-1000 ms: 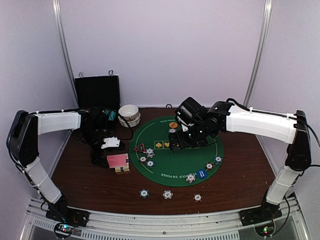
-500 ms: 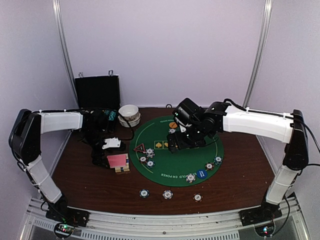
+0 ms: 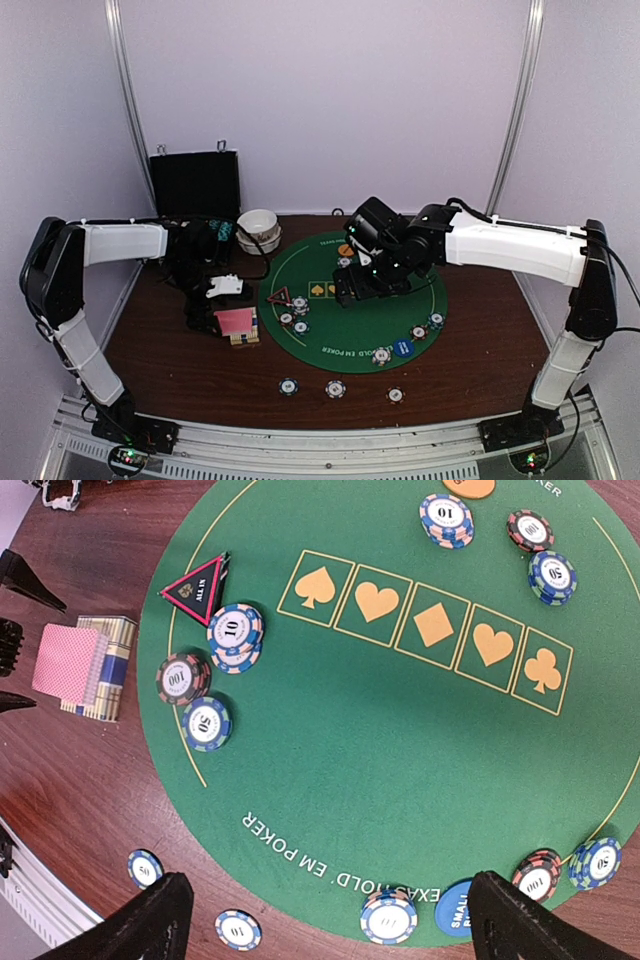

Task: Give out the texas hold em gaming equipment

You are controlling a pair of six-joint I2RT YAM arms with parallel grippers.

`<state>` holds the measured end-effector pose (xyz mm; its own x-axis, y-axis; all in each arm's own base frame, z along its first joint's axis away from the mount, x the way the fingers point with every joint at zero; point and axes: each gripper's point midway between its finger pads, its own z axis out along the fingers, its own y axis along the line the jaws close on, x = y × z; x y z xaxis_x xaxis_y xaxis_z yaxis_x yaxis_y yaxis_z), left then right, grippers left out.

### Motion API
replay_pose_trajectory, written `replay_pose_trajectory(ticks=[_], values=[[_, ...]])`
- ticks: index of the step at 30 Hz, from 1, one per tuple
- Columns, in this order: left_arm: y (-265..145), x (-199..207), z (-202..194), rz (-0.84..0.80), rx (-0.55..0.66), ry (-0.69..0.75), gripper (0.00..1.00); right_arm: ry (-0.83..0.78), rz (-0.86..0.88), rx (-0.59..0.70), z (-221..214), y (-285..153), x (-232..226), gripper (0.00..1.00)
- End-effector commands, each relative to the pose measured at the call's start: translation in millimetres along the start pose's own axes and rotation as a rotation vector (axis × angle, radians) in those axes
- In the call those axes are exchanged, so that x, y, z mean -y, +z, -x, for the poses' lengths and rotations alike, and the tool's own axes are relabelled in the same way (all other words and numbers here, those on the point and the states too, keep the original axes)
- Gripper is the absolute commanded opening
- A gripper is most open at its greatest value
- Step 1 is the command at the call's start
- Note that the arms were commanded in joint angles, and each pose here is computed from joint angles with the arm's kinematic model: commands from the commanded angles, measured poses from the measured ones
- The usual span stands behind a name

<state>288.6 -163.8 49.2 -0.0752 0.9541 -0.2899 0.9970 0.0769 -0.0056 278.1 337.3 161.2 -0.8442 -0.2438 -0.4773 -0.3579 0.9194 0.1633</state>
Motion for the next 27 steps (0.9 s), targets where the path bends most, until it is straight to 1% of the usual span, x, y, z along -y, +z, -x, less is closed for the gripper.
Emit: replay_pose_trajectory(ticks=[1, 16, 27], values=[[1, -7, 9, 0.015, 0.03, -0.002, 0.97, -0.006, 0.0, 0.02, 4, -8, -1, 1.0], [12, 0, 7, -0.01, 0.018, -0.017, 0.98, -0.001, -0.008, 0.024, 1, -11, 3, 1.0], [26, 0, -2, 0.005, -0.012, -0.016, 0.98, 0.003, -0.009, 0.022, -1, -11, 4, 0.99]])
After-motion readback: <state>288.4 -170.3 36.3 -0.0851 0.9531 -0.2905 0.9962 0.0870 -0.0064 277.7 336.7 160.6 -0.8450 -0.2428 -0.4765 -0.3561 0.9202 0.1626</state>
